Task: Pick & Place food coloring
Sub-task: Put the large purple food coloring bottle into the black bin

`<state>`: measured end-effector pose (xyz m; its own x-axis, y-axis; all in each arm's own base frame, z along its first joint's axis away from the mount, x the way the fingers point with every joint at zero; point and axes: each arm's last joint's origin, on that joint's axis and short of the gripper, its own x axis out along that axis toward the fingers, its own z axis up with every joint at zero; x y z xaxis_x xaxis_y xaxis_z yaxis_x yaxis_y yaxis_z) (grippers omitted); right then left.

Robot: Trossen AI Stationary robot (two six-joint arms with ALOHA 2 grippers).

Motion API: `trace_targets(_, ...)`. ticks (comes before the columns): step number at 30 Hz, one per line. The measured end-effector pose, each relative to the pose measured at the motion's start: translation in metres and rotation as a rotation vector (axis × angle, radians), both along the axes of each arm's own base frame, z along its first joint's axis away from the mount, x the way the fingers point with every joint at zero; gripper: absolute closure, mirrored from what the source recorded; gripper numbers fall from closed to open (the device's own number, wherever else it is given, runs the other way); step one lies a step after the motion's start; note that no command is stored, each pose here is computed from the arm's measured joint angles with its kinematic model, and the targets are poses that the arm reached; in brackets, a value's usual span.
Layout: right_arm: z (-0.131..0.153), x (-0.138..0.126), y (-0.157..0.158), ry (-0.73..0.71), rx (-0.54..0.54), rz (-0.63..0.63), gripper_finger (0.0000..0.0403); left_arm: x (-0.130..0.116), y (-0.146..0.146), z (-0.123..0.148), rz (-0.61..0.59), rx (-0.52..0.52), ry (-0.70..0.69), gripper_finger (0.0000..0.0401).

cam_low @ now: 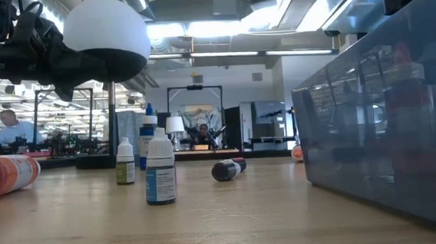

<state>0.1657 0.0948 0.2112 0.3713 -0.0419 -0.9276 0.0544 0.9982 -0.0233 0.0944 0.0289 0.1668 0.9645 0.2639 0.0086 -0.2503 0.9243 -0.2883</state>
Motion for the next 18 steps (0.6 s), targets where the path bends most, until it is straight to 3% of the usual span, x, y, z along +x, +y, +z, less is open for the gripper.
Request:
trace_targets(11,0.0000,0.0000,0.0000,0.001,-0.009,0.024,0.0264,0.0000,0.0000,0.0001,0.000,0.000,0.000,0.0306)
trace_targets(18,0.0000,0.0000,0.0000,0.000,-0.009,0.020,0.0275,0.0000,0.0000,0.0001,0.000,0.000,0.000,0.0307)
